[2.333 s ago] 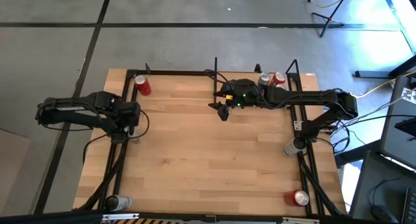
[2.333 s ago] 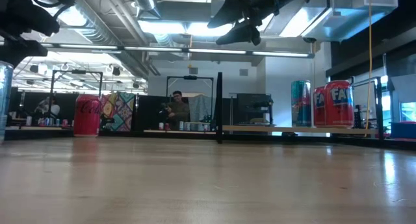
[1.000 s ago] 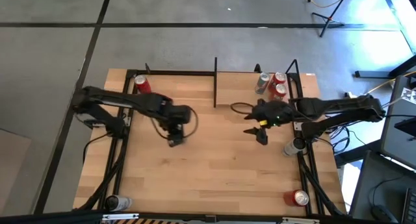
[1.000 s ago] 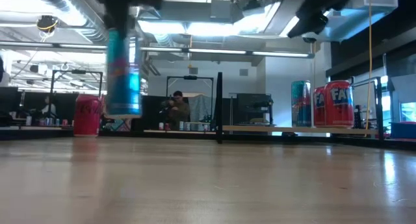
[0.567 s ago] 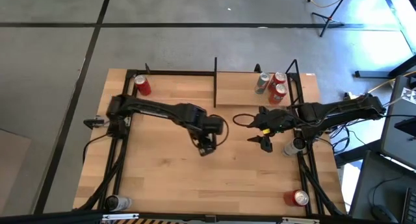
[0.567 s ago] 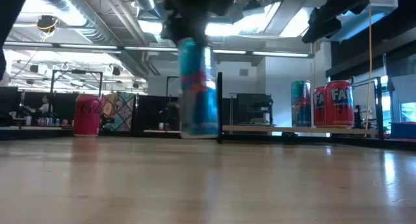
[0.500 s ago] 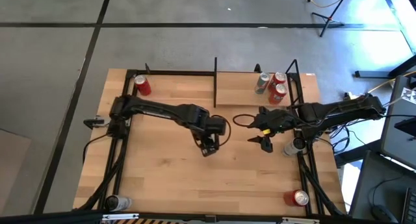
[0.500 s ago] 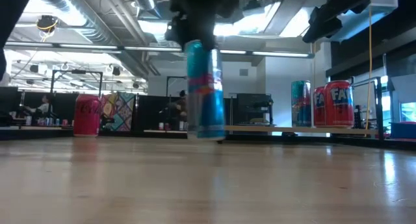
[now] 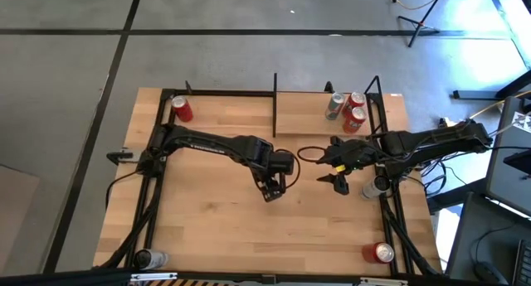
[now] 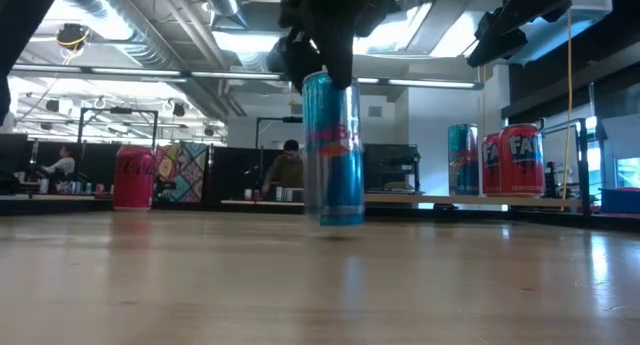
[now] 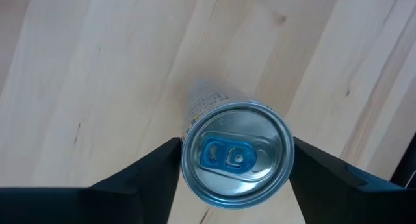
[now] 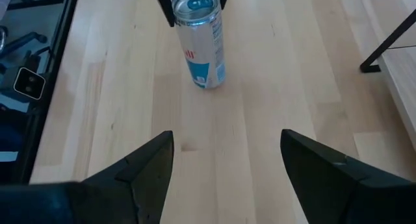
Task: Place canned beverage on shelf
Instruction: Put the blue soda can on the shelf aligned with the other blue soda can
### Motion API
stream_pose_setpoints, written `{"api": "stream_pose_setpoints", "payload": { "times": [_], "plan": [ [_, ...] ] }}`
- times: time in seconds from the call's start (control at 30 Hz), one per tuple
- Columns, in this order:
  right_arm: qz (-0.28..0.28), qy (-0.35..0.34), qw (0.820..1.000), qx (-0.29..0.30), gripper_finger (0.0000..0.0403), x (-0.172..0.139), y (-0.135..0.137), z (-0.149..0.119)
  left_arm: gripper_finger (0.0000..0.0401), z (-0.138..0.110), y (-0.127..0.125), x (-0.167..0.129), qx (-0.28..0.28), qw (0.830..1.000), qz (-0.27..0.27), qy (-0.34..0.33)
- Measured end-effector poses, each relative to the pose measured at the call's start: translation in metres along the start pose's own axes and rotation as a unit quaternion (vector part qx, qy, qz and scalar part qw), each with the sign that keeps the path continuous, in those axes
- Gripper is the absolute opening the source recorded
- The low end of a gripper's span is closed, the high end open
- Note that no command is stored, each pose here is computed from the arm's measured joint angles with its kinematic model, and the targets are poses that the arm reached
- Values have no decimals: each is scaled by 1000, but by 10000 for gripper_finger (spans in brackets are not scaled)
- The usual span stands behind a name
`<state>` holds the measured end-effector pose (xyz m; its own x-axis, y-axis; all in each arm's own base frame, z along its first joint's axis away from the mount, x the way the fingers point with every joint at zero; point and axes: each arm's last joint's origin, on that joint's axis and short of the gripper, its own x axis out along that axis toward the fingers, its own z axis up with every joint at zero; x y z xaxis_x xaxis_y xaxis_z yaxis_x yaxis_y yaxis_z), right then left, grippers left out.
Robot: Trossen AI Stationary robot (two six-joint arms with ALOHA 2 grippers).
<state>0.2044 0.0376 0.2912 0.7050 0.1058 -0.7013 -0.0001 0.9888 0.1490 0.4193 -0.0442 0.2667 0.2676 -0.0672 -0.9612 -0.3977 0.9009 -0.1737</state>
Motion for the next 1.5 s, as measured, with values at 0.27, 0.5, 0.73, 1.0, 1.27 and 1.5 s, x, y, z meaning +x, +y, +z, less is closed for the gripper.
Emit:
{"api": "stream_pose_setpoints", "payload": {
  "times": [0.27, 0.5, 0.73, 1.0, 1.27, 1.5],
  "plan": [
    [-5, -3, 1000, 0, 269, 0, -1, 0, 276, 1, -1, 0, 11, 1000, -2, -4],
    [2, -30, 1000, 0, 269, 0, 1, 6, 278, -9, -3, -29, 28, 999, -33, 8],
    [28, -123, 992, 29, 269, 4, 6, 26, 278, -62, -15, -114, 113, 989, 25, -96],
    [55, -181, 981, 38, 269, 41, 26, 55, 278, -148, 4, -142, 123, 981, 24, -148],
    [8, -66, 997, 28, 269, 65, 44, 110, 279, -225, 34, -127, 66, 980, -69, -176],
    [-16, -8, 1000, 23, 269, 92, 53, 139, 279, -246, 47, -124, 73, 977, -94, -178]
  ]
}}
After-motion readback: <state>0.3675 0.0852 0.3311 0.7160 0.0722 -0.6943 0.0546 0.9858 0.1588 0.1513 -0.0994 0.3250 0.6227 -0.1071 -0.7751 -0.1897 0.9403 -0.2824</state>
